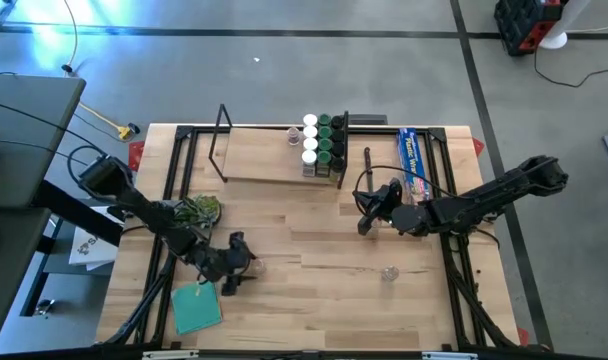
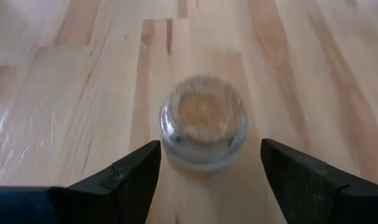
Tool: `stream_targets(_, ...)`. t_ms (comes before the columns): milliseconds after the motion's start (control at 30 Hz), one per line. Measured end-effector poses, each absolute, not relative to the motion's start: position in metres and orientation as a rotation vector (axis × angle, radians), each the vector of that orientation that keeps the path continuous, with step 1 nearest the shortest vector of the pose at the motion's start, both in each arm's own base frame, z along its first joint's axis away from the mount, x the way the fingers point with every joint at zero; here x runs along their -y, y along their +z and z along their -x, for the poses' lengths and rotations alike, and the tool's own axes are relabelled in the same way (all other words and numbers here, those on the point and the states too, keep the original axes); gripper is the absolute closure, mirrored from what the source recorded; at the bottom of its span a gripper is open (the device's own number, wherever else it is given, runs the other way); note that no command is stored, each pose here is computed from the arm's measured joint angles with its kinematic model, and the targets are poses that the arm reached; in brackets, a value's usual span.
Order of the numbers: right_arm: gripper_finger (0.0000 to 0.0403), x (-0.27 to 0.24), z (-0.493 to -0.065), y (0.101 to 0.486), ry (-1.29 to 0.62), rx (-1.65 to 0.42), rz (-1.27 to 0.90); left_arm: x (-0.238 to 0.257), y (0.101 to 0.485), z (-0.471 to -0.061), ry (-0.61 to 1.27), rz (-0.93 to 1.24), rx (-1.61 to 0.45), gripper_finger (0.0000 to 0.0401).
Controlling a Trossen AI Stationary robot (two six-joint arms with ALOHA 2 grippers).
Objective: Shelf spices
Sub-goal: Put the brown seasoning bottle on the shelf aligned with the other brown seasoning bottle
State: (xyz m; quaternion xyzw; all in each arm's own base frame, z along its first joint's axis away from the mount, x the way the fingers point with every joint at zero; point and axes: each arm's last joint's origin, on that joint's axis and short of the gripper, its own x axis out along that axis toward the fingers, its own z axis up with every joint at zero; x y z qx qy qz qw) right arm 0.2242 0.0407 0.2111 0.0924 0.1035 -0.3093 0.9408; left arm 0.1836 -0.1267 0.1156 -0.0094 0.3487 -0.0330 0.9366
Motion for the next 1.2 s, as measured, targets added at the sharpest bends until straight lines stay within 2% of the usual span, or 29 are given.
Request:
stream_targets(400,0.0403,-0.041,-0.224,0.211,-0.631,-0.211,-0.188,0.126,0.114,-0.188,0.055,0.114,-0.638,0.0135)
stream_targets(533,0.0403,-0.041,-0.224,0.211,-0.631,-0.211,-0.188,0.127,0.116,-0.189,0.061,0.128,-0.62,0.0163)
stream_targets(700,0.0403,-0.041,-0.224,0.211,-0.632,-0.212,-0.188,0.128,0.12,-0.193,0.054,0.132,-0.574,0.0229)
stream_targets(900,0.0403,-0.041,-0.224,0.211,-0.631,-0.212,-0.188,0.122,0.135,-0.204,0.061,0.153,-0.515,0.0235)
stream_targets(1033,0.0403,-0.041,-0.224,0.211,-0.631,-0.212,-0.187,0.102,0.161,-0.222,0.092,0.056,-0.495,0.0235)
stream_targets(1200,0.0403,-0.041,-0.224,0.211,-0.63,-0.214,-0.181,0.04,0.187,-0.243,0.214,-0.082,-0.496,0.0235)
